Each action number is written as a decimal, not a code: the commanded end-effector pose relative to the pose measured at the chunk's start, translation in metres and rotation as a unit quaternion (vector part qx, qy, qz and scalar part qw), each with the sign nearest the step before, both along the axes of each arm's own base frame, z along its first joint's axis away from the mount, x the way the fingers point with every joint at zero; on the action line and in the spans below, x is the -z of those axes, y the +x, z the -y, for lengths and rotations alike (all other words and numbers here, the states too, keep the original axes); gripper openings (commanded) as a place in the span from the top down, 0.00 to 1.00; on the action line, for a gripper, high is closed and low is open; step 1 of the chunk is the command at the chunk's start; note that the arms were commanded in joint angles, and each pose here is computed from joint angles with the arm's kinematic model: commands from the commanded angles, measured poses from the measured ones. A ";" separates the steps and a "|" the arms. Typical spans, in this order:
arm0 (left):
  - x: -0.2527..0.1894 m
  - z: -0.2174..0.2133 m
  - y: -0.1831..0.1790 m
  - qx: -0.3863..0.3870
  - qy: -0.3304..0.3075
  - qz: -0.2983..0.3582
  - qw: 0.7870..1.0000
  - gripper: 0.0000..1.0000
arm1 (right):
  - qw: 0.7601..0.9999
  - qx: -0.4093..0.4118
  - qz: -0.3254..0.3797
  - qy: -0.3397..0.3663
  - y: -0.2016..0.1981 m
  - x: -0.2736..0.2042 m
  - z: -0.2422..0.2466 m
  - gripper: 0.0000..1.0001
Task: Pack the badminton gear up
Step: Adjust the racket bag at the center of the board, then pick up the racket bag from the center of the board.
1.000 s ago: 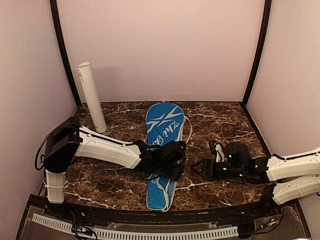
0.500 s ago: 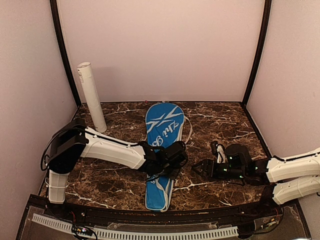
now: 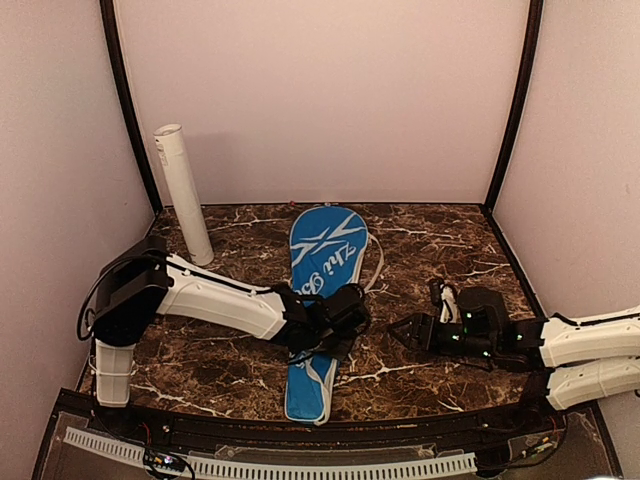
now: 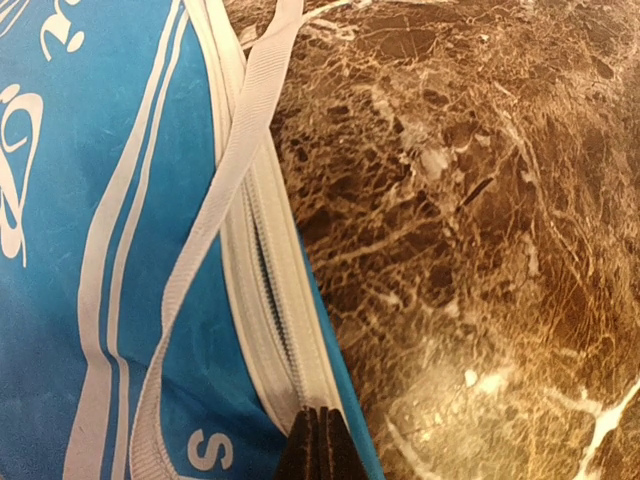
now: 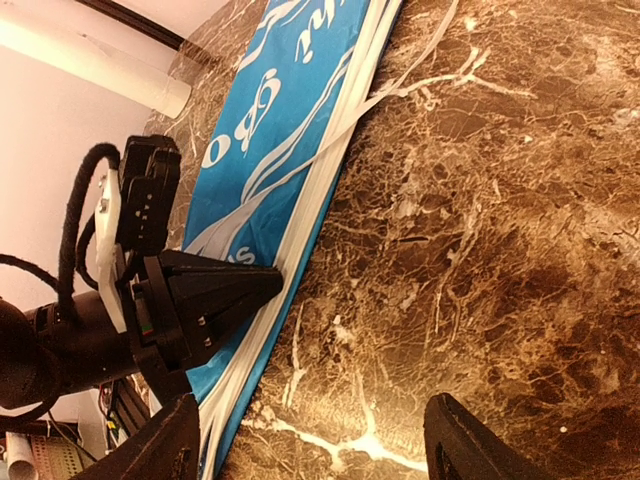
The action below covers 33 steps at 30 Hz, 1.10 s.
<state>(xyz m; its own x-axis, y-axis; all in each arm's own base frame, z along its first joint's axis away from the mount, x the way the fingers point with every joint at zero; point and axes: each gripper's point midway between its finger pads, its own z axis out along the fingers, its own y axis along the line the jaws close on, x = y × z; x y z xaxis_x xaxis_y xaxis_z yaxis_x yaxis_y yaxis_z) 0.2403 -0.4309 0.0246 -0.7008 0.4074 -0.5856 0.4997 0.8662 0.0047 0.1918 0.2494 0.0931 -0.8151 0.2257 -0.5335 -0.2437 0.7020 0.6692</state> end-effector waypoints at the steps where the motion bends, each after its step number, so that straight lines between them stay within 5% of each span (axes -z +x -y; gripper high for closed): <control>1: -0.002 -0.023 -0.023 0.008 0.002 -0.033 0.999 1.00 | 1.000 0.027 0.014 -0.001 0.008 -0.006 0.009 0.22; 13: -0.086 -0.023 -0.073 0.100 -0.241 -0.053 0.964 1.00 | 0.998 0.068 0.006 0.009 0.022 -0.002 0.024 0.22; 22: -0.113 -0.042 -0.111 0.161 -0.312 -0.082 0.933 1.00 | 0.996 0.086 0.014 0.023 0.042 0.001 0.054 0.32; 28: -0.101 -0.056 -0.100 0.146 -0.242 -0.062 0.957 1.00 | 0.996 0.086 0.019 0.020 0.058 -0.006 0.058 0.35; 33: -0.096 -0.045 -0.069 0.115 -0.157 -0.027 0.981 0.78 | 0.996 0.080 0.019 0.021 0.061 -0.011 0.054 0.35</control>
<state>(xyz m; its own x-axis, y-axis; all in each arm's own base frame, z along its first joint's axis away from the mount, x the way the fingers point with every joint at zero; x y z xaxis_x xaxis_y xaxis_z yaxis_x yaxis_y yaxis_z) 0.1514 -0.3832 0.1242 -0.6787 0.3016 -0.6697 0.6778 0.6081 -0.4131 0.2446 0.1854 0.0825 -0.7641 0.3848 -0.5178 -0.0906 0.7307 0.6766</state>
